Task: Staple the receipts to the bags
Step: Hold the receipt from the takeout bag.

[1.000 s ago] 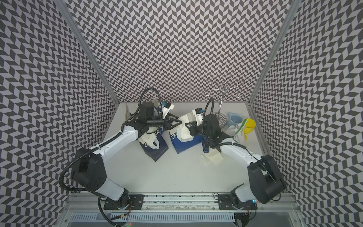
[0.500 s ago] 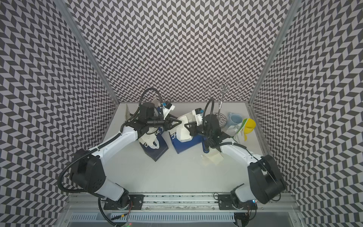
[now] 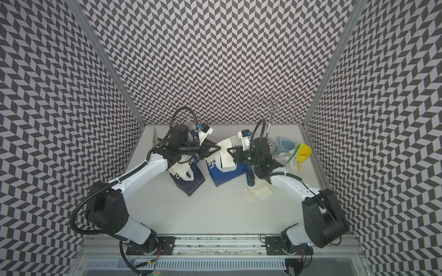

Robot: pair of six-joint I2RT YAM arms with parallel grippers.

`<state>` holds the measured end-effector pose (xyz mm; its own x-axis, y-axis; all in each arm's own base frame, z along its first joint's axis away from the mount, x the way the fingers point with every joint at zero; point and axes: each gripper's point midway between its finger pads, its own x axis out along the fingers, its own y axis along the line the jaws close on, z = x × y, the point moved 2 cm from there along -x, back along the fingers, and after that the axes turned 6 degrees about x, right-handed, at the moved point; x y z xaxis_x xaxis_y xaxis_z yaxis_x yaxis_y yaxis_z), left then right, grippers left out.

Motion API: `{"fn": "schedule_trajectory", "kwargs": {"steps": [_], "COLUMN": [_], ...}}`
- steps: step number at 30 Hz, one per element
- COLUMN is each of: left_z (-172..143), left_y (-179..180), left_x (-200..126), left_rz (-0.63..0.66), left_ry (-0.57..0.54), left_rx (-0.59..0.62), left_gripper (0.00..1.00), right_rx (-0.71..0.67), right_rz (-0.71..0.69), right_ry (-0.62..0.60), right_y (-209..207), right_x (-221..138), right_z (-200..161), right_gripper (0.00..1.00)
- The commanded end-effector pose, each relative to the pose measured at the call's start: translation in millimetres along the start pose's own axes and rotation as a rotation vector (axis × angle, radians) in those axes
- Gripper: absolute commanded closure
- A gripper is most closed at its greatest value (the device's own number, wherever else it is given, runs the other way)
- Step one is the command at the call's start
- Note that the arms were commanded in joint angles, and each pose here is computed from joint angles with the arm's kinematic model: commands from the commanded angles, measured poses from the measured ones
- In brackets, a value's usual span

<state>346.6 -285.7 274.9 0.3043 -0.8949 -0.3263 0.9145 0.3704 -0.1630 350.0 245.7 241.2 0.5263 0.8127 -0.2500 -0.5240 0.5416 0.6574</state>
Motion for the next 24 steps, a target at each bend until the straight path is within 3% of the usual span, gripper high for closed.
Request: {"fn": "schedule_trajectory", "kwargs": {"steps": [1,6,14,24], "left_z": [9,9,7,8], "left_y": [-6,-8,-8,-5], "left_x": [2,7,8,5], "left_rz": [-0.013,-0.03,-0.019,0.016], "left_ry": [-0.007,-0.003,0.008,0.009], "left_rx": [0.024,0.018,0.027,0.034], "left_gripper": [0.7,0.7,0.94,0.92], "right_rx": [-0.042,-0.036,-0.018,0.078], "right_rz": [0.085,0.094,0.046,0.006], "right_ry": [-0.039,-0.016,-0.013,0.03], "right_y": [19,18,8,-7], "right_x": [-7,-4,-4,-5], "right_z": [11,7,3,-15], "right_gripper": [1.0,1.0,1.0,1.0]}}
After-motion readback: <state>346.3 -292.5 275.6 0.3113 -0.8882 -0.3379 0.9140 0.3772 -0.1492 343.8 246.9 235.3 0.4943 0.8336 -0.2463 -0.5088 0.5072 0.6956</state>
